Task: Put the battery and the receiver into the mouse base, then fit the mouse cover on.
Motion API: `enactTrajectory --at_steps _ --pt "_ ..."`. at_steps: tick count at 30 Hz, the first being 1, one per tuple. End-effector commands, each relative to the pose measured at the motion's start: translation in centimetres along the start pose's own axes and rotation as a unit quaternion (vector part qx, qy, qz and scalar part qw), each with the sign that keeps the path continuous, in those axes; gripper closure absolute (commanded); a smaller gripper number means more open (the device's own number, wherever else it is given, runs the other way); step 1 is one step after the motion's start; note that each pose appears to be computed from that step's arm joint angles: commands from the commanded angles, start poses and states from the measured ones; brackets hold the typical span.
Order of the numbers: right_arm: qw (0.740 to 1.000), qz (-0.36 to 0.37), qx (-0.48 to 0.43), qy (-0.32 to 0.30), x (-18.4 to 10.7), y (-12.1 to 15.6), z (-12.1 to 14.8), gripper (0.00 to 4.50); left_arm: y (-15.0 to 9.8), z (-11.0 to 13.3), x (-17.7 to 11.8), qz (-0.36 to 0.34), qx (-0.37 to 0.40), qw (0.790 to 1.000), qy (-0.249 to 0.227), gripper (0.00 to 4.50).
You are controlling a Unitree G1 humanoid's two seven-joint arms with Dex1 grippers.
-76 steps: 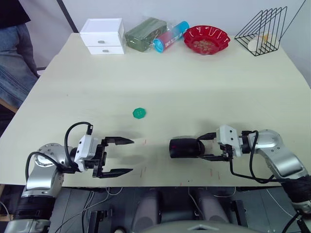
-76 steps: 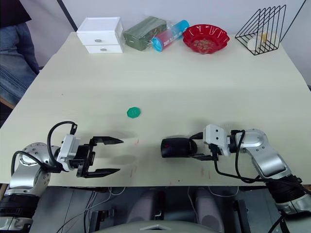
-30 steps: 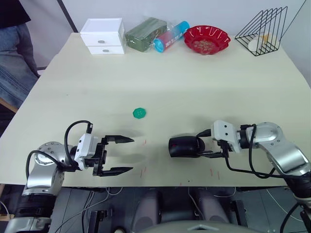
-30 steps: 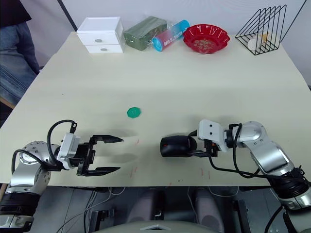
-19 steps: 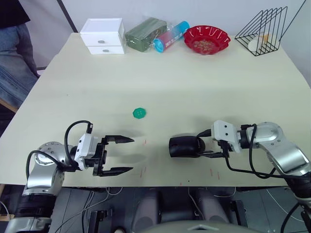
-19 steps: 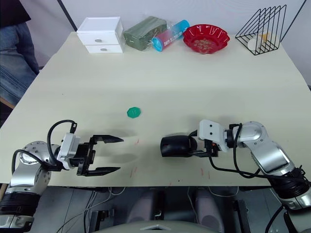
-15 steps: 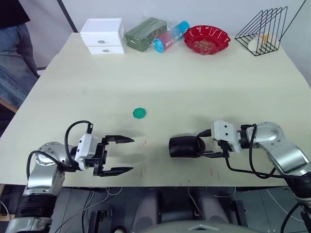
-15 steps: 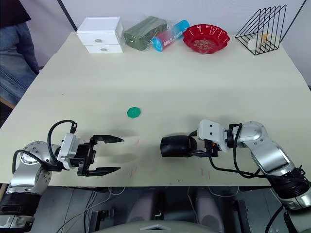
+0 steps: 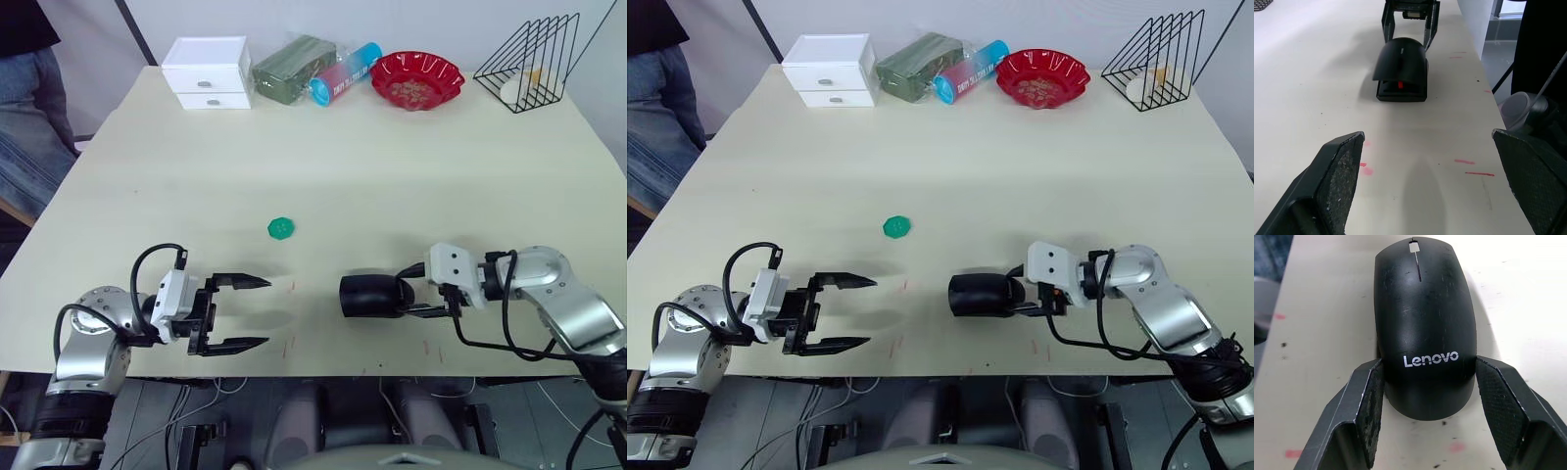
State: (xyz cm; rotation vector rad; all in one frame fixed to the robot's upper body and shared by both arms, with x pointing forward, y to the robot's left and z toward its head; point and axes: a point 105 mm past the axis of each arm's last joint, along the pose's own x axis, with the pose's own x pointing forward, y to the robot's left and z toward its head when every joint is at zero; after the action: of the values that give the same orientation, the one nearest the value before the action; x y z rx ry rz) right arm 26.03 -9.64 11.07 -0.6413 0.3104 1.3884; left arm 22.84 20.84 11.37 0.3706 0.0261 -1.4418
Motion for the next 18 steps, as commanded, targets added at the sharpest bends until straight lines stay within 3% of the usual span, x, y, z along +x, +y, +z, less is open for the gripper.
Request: enactTrajectory --at_steps 1,18 --pt "1.0 -0.003 -0.015 0.019 -0.4 -0.04 1.02 1.99 -0.49 0.06 -0.15 -0.018 0.005 1.0 -0.001 0.0" --pt "0.997 -0.005 0.001 0.081 -0.58 -0.01 1.61 1.99 -0.49 0.15 -0.04 -0.02 0.007 1.0 -0.003 0.0"
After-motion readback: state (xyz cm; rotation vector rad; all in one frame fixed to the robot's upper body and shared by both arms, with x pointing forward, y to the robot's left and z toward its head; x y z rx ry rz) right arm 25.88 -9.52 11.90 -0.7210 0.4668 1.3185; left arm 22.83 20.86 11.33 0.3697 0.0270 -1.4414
